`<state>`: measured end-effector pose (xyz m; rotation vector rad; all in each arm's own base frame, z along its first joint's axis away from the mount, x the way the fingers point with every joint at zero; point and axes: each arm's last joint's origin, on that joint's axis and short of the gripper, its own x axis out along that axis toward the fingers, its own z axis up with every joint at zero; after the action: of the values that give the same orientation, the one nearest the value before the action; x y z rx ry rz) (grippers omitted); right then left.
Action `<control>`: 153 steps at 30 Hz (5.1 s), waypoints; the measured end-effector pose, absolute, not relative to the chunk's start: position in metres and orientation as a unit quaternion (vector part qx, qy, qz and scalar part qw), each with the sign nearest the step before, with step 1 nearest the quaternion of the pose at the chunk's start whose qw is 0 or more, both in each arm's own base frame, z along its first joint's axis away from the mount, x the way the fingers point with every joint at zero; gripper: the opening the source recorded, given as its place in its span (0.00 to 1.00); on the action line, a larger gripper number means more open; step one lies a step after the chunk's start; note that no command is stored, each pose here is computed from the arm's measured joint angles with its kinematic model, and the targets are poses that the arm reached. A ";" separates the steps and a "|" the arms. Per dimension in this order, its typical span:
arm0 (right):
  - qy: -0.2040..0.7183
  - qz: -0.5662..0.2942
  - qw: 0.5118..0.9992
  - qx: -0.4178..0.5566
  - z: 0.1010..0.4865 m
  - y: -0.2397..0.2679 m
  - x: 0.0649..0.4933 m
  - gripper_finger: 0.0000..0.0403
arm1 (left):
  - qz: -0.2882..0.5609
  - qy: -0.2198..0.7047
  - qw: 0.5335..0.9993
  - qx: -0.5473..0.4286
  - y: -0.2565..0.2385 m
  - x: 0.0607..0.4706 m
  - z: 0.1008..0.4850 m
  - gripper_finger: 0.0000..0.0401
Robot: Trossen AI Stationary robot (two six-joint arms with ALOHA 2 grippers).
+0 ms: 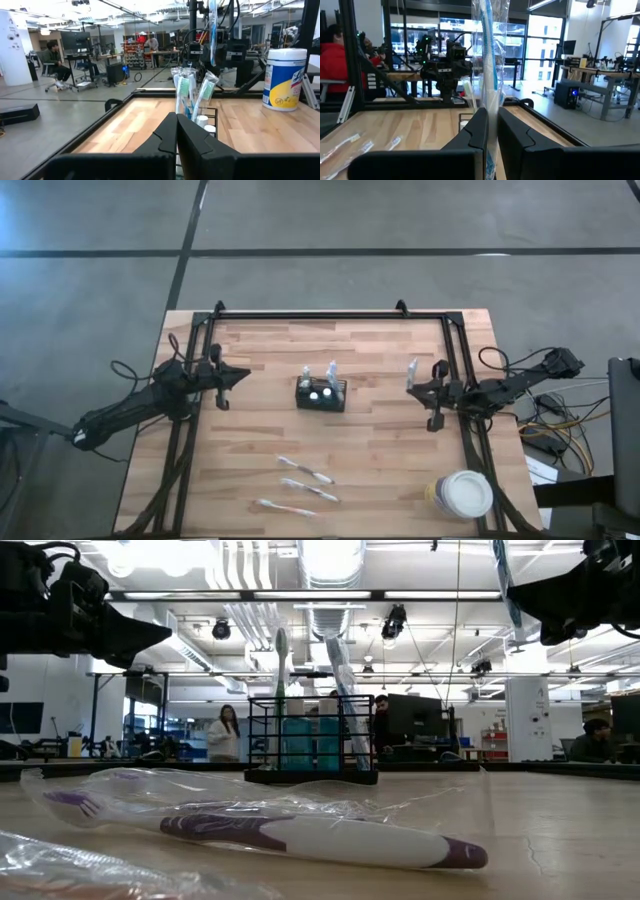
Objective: Pick & Place toothbrushing station
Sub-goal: Put the blue toothbrush into the wire organizer
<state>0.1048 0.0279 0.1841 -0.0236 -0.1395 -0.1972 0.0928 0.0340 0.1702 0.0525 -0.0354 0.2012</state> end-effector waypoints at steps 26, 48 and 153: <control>-0.065 -0.097 0.991 -0.058 0.236 0.039 0.131 0.06 | -0.019 -0.096 0.995 0.027 0.039 0.150 0.263 0.26; 0.005 -0.105 0.987 -0.119 0.284 0.015 0.253 0.06 | -0.103 -0.115 0.986 0.065 0.050 0.263 0.334 0.49; -0.053 -0.108 0.989 -0.088 0.314 0.009 0.210 0.49 | -0.141 -0.022 0.984 0.107 0.026 0.226 0.370 0.04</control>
<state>0.2099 0.0095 0.3140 -0.1776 -0.1065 -0.2164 0.2255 0.0263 0.3698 0.2145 -0.0434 -0.2837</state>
